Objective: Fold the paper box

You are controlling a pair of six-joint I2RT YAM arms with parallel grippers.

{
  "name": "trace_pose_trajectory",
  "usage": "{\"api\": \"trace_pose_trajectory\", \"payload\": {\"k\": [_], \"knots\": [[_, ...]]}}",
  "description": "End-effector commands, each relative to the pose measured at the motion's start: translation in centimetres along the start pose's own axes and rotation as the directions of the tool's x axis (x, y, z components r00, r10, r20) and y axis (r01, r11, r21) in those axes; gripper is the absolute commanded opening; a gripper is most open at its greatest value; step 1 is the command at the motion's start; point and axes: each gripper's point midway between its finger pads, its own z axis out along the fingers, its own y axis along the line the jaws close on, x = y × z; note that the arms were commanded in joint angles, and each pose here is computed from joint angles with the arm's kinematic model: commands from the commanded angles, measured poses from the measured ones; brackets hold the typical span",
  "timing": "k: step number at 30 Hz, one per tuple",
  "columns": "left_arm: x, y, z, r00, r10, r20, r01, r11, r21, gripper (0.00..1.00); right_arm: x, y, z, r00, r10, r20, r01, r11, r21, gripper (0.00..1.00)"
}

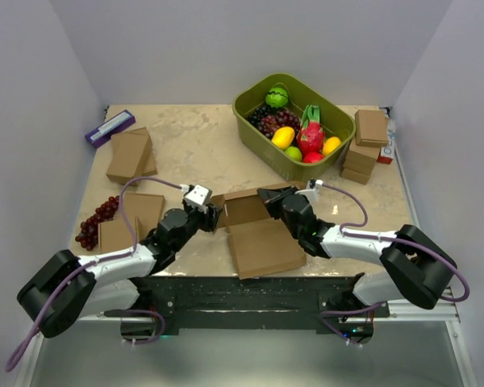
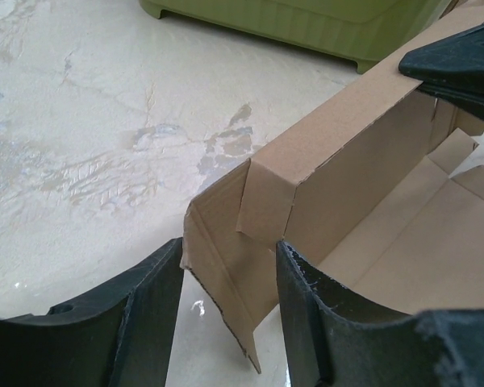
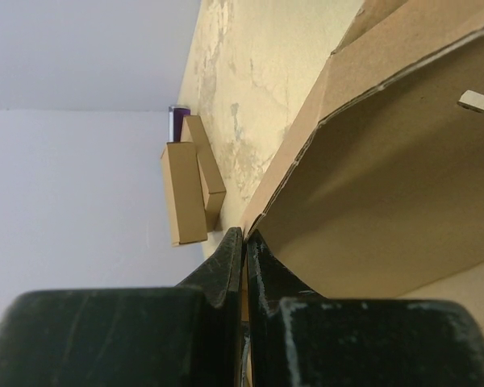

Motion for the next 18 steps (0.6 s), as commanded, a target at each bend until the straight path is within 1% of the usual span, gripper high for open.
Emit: {"api": "trace_pose_trajectory", "payload": {"k": [1,8,11,12,14,15,17,18], "knots": [[-3.4,-0.9,1.3,0.994,-0.02,0.109,0.018,1.0,0.022,0.53,-0.1,-0.8,-0.3,0.999,-0.048,0.005,0.048,0.999,0.015,0.0],[-3.6,-1.2,1.5,0.991,-0.061,0.123,0.058,0.998,0.033,0.53,0.0,-0.7,-0.3,0.999,-0.047,0.003,0.047,0.999,0.009,0.0],[-3.6,-0.8,1.1,0.991,-0.06,0.118,0.059,0.998,0.014,0.59,-0.1,-0.8,-0.4,0.999,-0.048,0.009,0.048,0.999,0.013,0.0],[-3.9,-0.4,0.6,0.991,-0.061,0.123,0.061,0.998,-0.001,0.65,-0.3,-0.7,-0.4,0.999,-0.048,0.014,0.048,0.999,0.009,0.0],[-3.5,0.0,-0.2,0.992,-0.053,0.114,0.056,0.998,-0.015,0.71,-0.4,-0.7,-0.5,0.999,-0.05,0.018,0.05,0.999,0.011,0.0],[-3.6,0.4,-0.9,0.992,-0.053,0.114,0.057,0.998,-0.029,0.76,-0.5,-0.4,-0.5,0.998,-0.053,0.019,0.053,0.999,0.004,0.0],[-2.5,0.7,-1.6,0.995,-0.053,0.079,0.057,0.997,-0.043,0.79,-0.5,-0.4,-0.6,0.998,-0.057,0.022,0.056,0.998,0.006,0.0],[-2.8,0.7,-2.0,0.994,-0.06,0.09,0.063,0.997,-0.036,0.8,-0.5,-0.3,-0.6,0.998,-0.06,0.021,0.06,0.998,0.003,0.0]]}}
